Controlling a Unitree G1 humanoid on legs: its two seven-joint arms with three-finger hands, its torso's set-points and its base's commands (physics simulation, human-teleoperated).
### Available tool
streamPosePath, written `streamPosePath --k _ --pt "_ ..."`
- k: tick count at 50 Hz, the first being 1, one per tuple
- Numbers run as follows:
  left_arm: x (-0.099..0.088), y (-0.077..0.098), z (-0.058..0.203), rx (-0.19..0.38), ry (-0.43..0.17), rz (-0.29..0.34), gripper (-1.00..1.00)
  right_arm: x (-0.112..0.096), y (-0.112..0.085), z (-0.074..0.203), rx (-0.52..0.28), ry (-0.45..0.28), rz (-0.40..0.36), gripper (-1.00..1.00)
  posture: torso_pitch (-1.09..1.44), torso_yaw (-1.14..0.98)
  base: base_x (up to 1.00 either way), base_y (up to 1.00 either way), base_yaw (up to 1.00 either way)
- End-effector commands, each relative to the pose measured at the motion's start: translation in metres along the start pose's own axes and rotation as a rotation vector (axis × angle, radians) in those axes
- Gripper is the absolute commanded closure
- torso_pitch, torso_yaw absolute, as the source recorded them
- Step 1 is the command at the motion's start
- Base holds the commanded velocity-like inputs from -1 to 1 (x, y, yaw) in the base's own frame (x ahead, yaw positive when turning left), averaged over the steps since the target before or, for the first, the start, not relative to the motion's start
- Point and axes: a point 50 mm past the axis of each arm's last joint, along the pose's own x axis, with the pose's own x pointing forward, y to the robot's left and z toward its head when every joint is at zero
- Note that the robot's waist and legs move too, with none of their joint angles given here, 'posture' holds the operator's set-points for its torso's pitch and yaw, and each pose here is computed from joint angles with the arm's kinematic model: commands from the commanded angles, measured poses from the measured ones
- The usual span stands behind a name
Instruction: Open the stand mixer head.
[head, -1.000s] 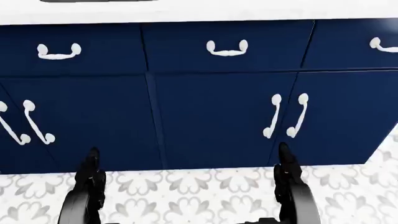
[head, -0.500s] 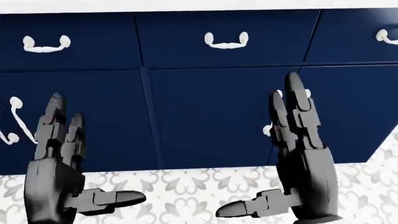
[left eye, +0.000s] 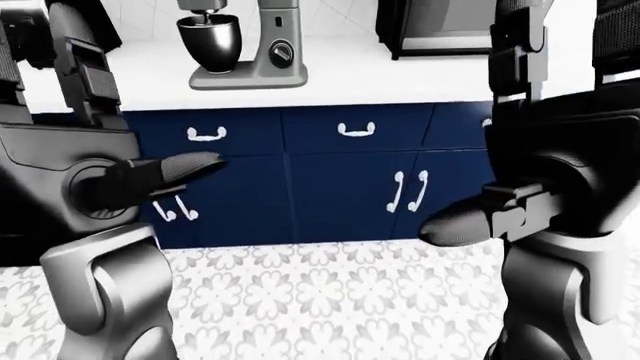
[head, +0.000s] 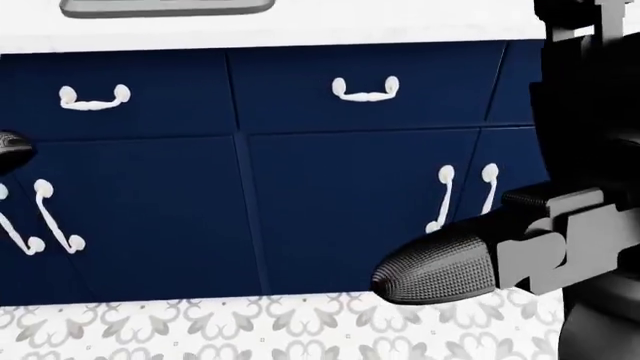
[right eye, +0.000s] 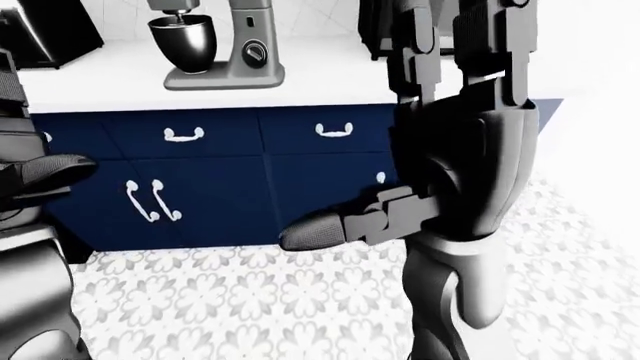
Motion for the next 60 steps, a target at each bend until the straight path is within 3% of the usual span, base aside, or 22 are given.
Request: streamPosePath --k 1,22,53,55,60 --pt "0.003 -0.002 0.006 -0.02 -0.032 -0.008 -0.98 0.001 0.001 0.004 -0.015 -0.026 0.007 -1.0 0.0 0.0 0.0 0.0 0.0" --pt "-0.003 -0.005 0.004 0.01 -0.031 -0.045 -0.97 -0.003 -0.001 0.001 -0.016 -0.018 0.011 -1.0 0.0 0.0 0.0 0.49 0.0" --pt "-0.003 -0.002 0.002 0.017 -0.028 -0.039 -0.98 -0.006 0.0 -0.002 -0.019 -0.015 0.014 -1.0 0.0 0.0 0.0 0.46 0.0" --pt "-0.004 -0.002 0.002 0.017 -0.027 -0.038 -0.98 -0.006 0.001 0.002 -0.001 -0.039 0.025 -1.0 0.0 0.0 0.12 0.0 0.0" --pt "-0.004 0.001 0.001 0.027 -0.027 -0.033 -0.98 -0.009 0.003 -0.003 -0.023 -0.002 0.041 -1.0 0.0 0.0 1.0 0.0 0.0"
